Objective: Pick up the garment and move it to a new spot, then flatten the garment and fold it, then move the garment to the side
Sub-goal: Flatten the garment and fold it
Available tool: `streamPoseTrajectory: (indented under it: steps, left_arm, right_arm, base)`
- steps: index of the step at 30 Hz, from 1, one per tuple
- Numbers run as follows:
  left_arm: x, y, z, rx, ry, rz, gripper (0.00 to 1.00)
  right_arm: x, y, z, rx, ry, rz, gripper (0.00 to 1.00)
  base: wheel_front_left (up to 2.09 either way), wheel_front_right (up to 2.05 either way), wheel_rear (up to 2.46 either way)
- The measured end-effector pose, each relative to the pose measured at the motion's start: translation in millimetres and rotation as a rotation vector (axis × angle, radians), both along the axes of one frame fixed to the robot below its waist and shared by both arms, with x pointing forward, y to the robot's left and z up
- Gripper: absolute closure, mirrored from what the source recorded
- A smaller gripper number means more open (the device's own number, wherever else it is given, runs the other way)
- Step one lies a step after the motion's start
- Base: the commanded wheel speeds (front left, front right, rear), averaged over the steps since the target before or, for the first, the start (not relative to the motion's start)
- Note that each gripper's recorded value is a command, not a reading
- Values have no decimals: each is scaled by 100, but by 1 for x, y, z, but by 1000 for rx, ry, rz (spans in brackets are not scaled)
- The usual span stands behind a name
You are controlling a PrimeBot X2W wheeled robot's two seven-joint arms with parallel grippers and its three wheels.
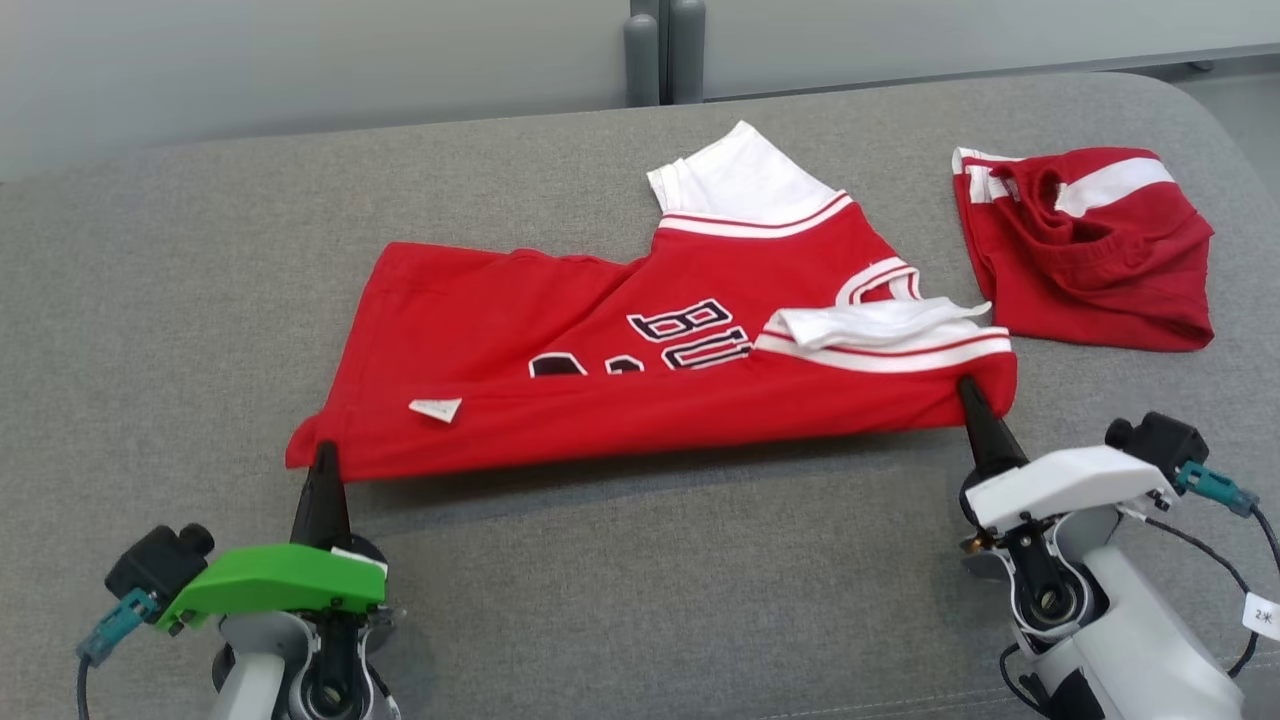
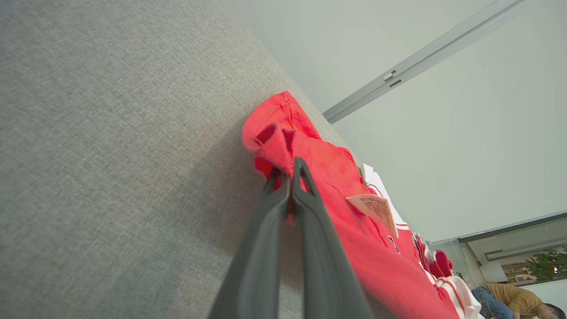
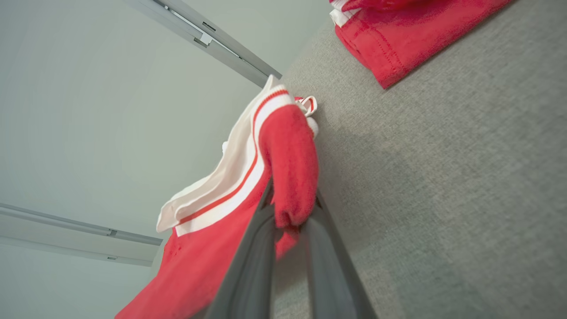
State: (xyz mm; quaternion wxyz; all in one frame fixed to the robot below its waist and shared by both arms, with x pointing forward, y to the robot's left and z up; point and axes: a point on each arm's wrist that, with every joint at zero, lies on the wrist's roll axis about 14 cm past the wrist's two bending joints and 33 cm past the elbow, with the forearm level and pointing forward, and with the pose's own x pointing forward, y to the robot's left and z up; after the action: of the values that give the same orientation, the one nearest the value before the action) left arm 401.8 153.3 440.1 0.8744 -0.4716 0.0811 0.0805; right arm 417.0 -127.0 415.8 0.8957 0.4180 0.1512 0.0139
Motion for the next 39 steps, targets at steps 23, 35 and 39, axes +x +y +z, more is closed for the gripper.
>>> streamPoseTrajectory:
  steps: [23, 35, 39]
  left_arm:
    - [-66, -2, -19, 15, 88, 15, 100]
    - [-83, -12, -37, 50, 160, -34, 7]
    - [-91, -3, -45, 75, 192, -22, 0]
  right_arm:
    - [-77, 3, -37, 26, 146, 58, 100]
    - [-91, -11, -49, -45, 209, 55, 0]
    - [-95, -26, -52, -84, 227, 31, 0]
  base:
    - [0, 0, 0]
    - [0, 0, 0]
    - [0, 0, 0]
